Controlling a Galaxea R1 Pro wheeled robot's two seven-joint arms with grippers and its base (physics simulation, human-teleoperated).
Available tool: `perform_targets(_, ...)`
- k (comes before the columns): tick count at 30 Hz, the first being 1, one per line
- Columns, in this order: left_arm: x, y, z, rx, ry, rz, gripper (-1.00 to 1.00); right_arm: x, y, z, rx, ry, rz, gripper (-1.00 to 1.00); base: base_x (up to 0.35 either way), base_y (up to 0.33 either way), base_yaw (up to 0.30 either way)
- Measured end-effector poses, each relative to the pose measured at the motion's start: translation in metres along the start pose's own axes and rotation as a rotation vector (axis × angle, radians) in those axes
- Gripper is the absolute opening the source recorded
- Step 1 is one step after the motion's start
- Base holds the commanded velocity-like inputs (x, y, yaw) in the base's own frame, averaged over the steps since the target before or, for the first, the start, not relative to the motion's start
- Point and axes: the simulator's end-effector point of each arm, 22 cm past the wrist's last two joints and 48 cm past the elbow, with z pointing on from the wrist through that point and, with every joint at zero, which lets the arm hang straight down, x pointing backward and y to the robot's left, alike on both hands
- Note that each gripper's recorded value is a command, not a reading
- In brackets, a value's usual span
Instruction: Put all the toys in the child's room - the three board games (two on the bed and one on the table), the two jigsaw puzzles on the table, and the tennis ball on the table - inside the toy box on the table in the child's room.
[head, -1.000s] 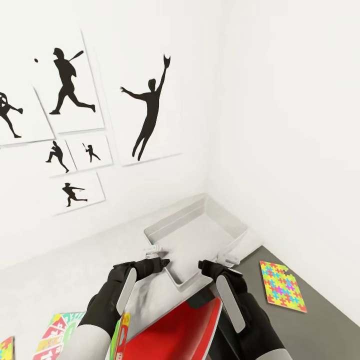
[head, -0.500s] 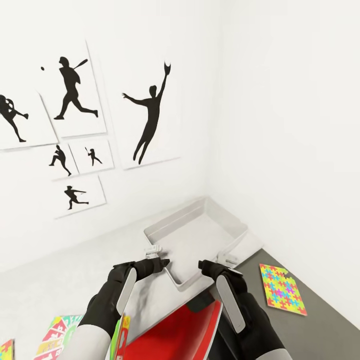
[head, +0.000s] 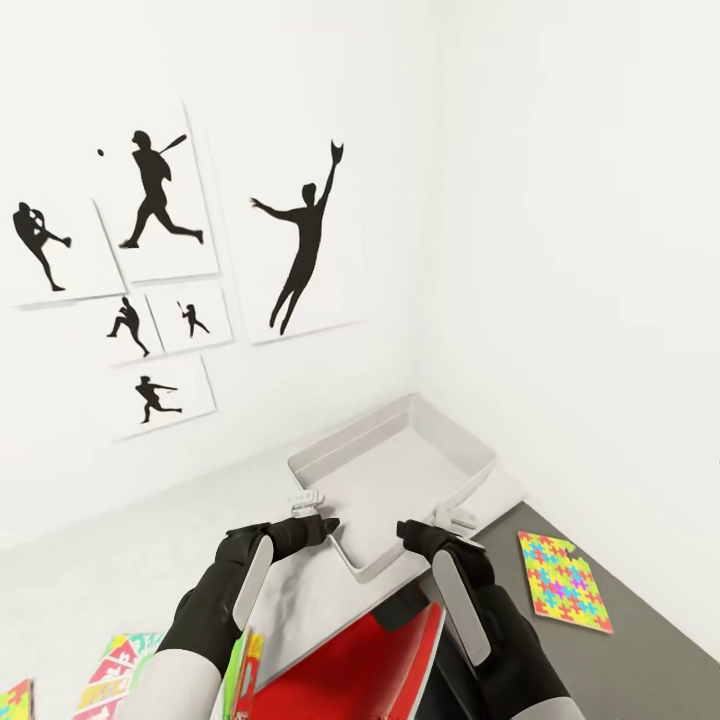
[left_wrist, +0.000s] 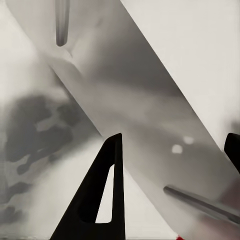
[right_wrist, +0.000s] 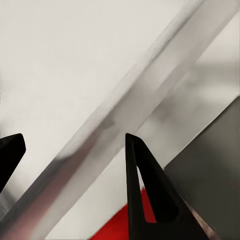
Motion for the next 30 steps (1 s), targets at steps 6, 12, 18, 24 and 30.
perform_targets(6, -0.0031, -0.0017, -0.0026, 0.001, -0.007, 0.004, -1.0, -0.0028, 0.0011, -0.0027, -0.002, -0.007, 0.001, -1.0, -0.017, 0.007, 0.0)
perform_targets(12, -0.0036, -0.0021, -0.0028, 0.003, -0.008, 0.003, -1.0, -0.0037, 0.0011, -0.0031, -0.002, -0.008, -0.001, -1.0, -0.038, 0.019, 0.0)
perform_targets(18, -0.0037, -0.0021, -0.0029, 0.003, -0.008, 0.003, -1.0, -0.0037, 0.0011, -0.0032, -0.003, -0.008, -0.001, -1.0, -0.056, 0.038, 0.0)
perform_targets(24, -0.0036, -0.002, -0.003, 0.002, -0.008, 0.004, -1.0, -0.0033, 0.0011, -0.003, -0.003, -0.008, 0.001, -1.0, -0.003, 0.002, 0.0)
perform_targets(30, -0.0036, -0.0021, -0.003, 0.002, -0.008, 0.004, -1.0, -0.0034, 0.0011, -0.0031, -0.003, -0.008, 0.0, -1.0, 0.0, 0.0, 0.0)
